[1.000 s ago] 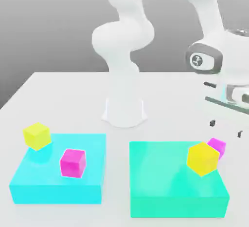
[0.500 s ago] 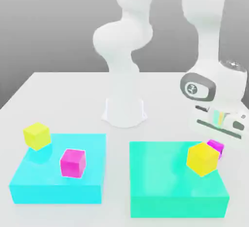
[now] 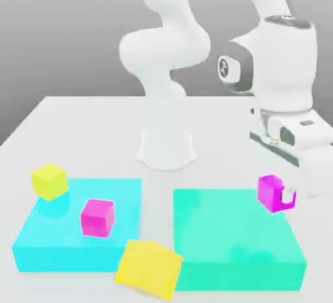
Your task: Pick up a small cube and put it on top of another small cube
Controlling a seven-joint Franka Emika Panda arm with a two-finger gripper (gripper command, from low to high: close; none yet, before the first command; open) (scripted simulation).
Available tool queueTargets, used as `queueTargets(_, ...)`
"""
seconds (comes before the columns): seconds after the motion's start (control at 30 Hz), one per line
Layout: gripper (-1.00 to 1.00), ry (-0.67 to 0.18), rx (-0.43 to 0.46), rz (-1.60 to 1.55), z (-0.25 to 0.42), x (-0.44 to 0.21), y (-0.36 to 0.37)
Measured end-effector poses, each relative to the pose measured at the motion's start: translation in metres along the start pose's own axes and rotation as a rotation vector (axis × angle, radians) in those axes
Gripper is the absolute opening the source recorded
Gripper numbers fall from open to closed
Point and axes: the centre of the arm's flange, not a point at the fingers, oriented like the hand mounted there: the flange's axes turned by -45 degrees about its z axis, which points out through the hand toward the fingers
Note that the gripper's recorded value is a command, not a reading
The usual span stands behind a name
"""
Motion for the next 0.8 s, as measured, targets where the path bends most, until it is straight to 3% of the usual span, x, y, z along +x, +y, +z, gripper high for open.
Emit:
queueTargets(0.33, -1.00, -0.071, 0.078, 0.867, -0.033, -0.236, -0.036)
queueTargets(0.53, -1.00, -0.072, 0.090, 0.948, 0.021, -0.257, -0.052)
queueTargets(0.57, 1.00, -0.075, 0.089, 0.949, 0.027, -0.258, -0.053)
queueTargets(0.8, 1.00, -0.075, 0.088, 0.950, 0.027, -0.258, -0.053)
